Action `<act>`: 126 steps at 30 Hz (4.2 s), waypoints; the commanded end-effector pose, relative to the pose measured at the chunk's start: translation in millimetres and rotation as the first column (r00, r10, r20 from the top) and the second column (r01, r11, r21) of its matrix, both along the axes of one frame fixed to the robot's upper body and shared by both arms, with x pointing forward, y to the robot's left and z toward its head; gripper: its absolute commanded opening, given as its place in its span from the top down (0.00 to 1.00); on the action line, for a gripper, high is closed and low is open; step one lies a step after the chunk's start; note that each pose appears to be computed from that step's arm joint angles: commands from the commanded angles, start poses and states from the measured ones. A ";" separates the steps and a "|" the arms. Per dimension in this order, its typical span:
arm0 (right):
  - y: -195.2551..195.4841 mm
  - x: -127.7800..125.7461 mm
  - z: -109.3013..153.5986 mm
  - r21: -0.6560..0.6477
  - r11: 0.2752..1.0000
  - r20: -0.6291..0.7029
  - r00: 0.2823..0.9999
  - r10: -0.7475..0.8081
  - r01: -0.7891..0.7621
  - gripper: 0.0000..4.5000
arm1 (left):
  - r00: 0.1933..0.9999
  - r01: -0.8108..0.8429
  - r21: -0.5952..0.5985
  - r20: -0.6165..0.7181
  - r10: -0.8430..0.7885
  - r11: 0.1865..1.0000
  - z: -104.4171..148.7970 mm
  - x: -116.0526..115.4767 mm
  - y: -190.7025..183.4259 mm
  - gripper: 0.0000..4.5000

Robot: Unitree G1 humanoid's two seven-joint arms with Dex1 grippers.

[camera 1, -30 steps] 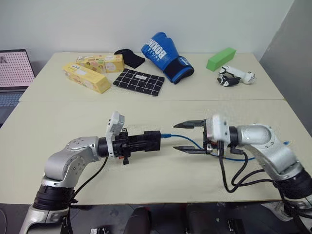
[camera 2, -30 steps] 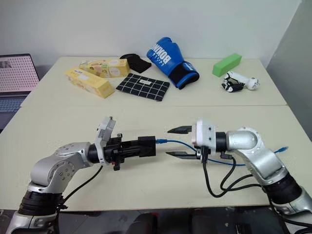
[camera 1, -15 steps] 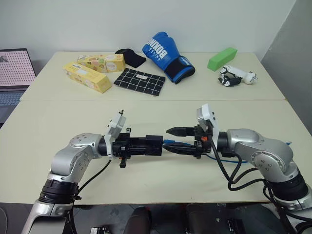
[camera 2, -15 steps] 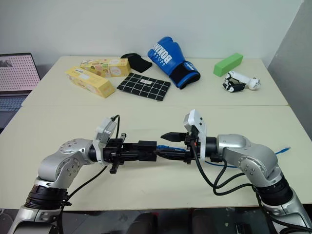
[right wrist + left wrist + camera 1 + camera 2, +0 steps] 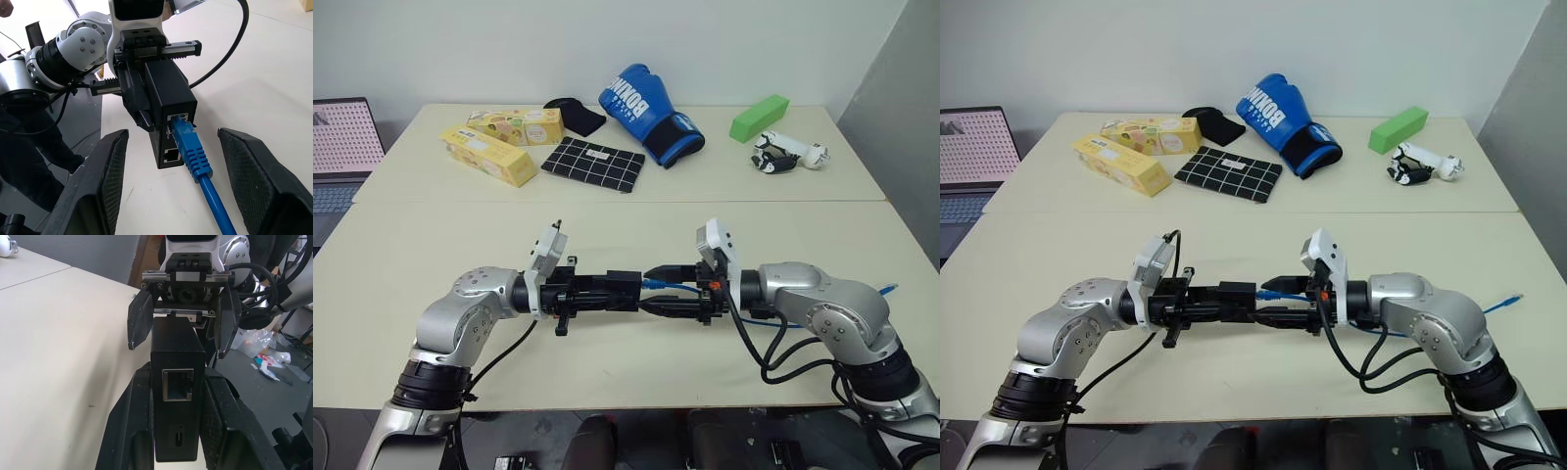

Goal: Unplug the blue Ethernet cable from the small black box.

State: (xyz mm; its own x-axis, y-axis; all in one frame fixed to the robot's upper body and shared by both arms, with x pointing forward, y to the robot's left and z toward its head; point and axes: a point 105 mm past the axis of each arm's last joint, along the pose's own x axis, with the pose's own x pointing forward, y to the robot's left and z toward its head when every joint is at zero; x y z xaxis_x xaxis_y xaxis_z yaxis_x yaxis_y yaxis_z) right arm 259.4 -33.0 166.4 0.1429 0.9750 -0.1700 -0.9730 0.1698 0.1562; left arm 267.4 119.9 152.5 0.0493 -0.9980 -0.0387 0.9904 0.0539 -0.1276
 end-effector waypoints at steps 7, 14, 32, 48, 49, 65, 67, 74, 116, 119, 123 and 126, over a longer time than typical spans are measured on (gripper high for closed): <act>-2.6 -1.5 13.4 0.026 0.998 0.006 0.999 0.052 -0.052 0.61 | 0.999 0.020 -0.003 0.041 -0.020 1.000 9.5 -6.7 -0.9 0.82; -5.7 -2.9 15.4 0.032 0.996 -0.016 0.996 0.088 -0.087 0.84 | 0.999 0.022 0.001 0.035 -0.022 1.000 7.5 -4.6 1.6 0.82; -5.8 -10.9 18.7 0.052 0.990 -0.037 0.990 0.134 -0.132 0.58 | 0.999 0.036 0.001 0.020 -0.036 0.999 2.3 -11.5 4.7 0.82; -4.3 -9.4 4.2 0.086 0.996 -0.096 0.995 -0.002 0.010 0.53 | 0.999 0.032 -0.035 0.010 -0.032 0.999 0.9 -9.5 4.7 0.82; -4.1 -8.7 4.9 0.090 0.996 -0.096 0.995 -0.006 0.014 0.53 | 0.999 0.031 -0.035 0.010 -0.031 0.999 0.4 -9.2 5.6 0.82; -3.2 -10.9 5.7 0.091 0.996 -0.091 0.996 0.013 -0.005 0.53 | 1.000 0.022 -0.055 0.013 -0.021 0.998 -0.8 -6.1 0.6 0.82; -2.8 -10.9 5.9 0.091 0.996 -0.088 0.996 0.014 -0.006 0.53 | 1.000 0.022 -0.055 0.013 -0.022 0.998 -0.6 -6.1 0.4 0.82; -2.4 -9.1 6.7 0.092 0.996 -0.082 0.997 0.012 -0.004 0.65 | 1.000 0.021 -0.052 0.012 -0.020 0.998 -1.6 -5.1 3.2 0.82; -86.1 136.3 -49.6 -0.090 0.687 0.282 0.680 -0.677 0.721 0.99 | 0.933 -0.359 -0.011 -0.031 0.358 0.933 -6.6 4.8 32.6 0.82; -88.9 139.5 -53.5 -0.083 0.669 0.284 0.661 -0.695 0.739 0.83 | 0.899 -0.438 -0.024 -0.017 0.438 0.898 -6.5 14.1 35.3 0.82; -87.1 132.9 -42.8 -0.058 0.714 0.278 0.698 -0.660 0.698 0.61 | 0.870 -0.493 -0.027 0.007 0.493 0.870 -5.7 19.7 38.2 0.82; -89.4 123.6 -29.6 -0.048 0.755 0.301 0.730 -0.614 0.654 0.46 | 0.803 -0.595 0.007 0.040 0.594 0.804 -9.5 32.2 46.4 0.82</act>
